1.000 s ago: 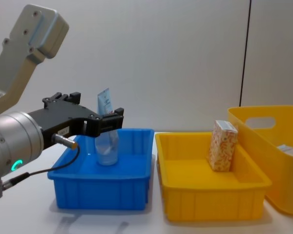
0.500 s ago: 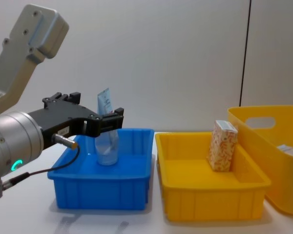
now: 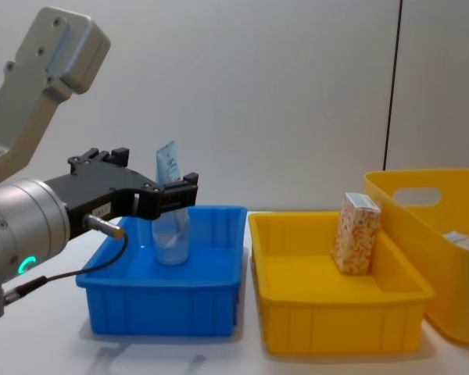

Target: Bimanual collaborative sorting of washing and personal care products

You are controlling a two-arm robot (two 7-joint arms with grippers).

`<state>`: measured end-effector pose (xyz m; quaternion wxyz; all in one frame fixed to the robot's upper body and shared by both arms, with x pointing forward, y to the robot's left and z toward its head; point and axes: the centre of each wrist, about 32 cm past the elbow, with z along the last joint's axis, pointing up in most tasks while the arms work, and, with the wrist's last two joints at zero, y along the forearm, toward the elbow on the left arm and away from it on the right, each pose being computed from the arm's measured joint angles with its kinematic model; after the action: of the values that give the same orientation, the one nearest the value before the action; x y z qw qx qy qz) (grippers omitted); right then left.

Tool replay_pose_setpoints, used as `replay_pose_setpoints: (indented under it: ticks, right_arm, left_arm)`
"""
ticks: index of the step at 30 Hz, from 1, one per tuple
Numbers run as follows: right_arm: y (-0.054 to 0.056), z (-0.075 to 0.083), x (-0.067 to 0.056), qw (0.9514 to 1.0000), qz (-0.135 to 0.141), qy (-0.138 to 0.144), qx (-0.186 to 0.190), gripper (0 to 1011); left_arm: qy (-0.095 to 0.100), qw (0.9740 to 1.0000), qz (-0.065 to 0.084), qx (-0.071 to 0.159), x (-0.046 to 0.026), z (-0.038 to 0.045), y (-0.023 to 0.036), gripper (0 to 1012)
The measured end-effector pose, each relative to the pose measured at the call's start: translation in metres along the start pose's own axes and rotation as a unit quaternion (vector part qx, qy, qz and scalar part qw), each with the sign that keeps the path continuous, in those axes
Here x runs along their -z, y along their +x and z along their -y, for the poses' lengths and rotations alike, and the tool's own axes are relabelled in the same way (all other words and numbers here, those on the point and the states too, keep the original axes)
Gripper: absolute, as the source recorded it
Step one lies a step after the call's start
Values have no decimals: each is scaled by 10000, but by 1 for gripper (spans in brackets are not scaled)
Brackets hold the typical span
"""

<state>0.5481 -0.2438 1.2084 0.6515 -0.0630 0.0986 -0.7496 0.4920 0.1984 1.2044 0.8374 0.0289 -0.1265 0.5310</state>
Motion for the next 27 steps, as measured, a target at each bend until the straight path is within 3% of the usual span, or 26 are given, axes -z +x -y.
replay_pose_setpoints:
  ticks: [10,18,27]
  right_arm:
    - [-27,-47,33,9998,14,-191,0,757]
    - [-33,-56,38,9998,15,-217,-7,969]
    - [-21,-12,-3,9999,-59,73,-128,1002]
  left_arm:
    - [0,10000,0,0,0,0,0,1001]
    - [0,10000,0,0,0,0,0,1001]
    - [0,10000,0,0,0,0,0,1001]
